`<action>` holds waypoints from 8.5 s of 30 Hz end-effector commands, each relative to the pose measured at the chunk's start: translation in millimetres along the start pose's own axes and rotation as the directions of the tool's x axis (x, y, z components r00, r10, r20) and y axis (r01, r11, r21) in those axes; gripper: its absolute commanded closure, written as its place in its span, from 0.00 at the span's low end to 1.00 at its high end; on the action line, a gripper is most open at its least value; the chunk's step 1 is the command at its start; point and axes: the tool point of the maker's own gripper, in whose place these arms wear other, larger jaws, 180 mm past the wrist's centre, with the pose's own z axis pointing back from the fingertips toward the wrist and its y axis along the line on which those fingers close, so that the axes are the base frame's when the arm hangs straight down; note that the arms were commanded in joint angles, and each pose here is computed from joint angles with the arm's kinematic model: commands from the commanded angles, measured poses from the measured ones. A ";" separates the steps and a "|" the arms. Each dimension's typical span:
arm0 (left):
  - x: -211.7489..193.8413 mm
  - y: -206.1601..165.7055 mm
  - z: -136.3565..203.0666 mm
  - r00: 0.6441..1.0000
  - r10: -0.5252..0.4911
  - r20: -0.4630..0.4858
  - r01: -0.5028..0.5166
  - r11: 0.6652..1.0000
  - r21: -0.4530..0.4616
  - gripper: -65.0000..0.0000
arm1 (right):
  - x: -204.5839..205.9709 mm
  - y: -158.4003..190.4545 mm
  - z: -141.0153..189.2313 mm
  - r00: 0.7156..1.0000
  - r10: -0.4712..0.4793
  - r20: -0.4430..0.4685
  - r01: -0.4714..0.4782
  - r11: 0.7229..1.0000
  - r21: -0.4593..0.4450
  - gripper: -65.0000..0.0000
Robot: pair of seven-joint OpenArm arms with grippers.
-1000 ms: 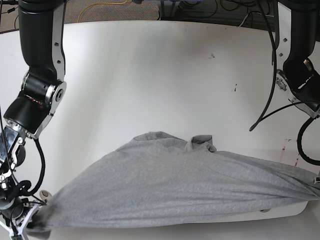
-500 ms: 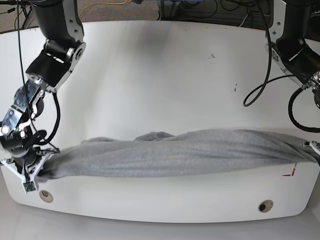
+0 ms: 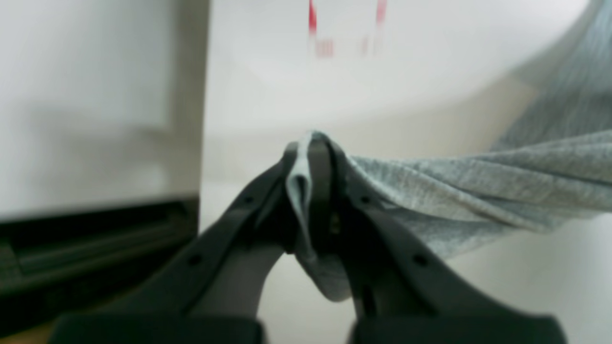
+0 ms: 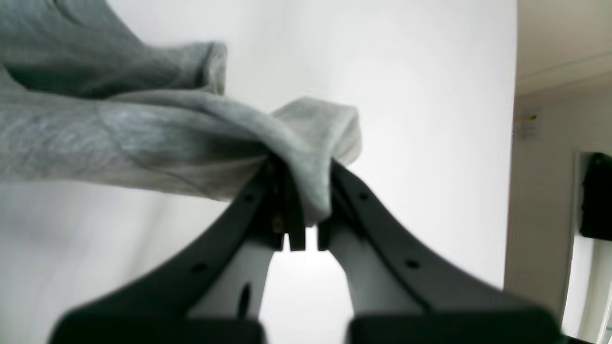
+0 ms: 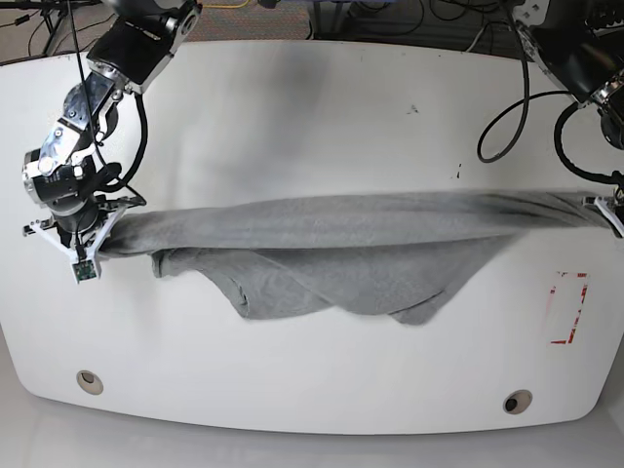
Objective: Fold the T-shirt properly
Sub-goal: 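Stretch the shirt taut between both grippers and lower it onto the table, then open the right gripper and release the shirt corner beside it, then move the right gripper along the shirt and grasp its hem edge, then lift the shirt with both grippers and swing it toward the robot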
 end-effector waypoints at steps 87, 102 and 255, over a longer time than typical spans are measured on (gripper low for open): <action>-71.1 -9.6 1.4 0.991 -0.082 -0.104 0.081 0.997 -0.017 1.00 | -55.7 44.4 10.9 0.988 -0.114 -0.103 0.119 0.992 0.051 0.00; -68.5 -13.5 0.0 0.991 -0.094 -0.101 0.091 0.995 -0.027 1.00 | -75.6 51.0 13.8 0.983 -0.107 -0.150 0.117 0.991 0.063 0.00; 24.6 -35.2 -2.8 0.974 -0.062 0.217 0.076 0.996 -0.056 1.00 | 166.5 115.5 -95.8 0.955 0.074 0.286 -0.185 0.905 0.384 1.00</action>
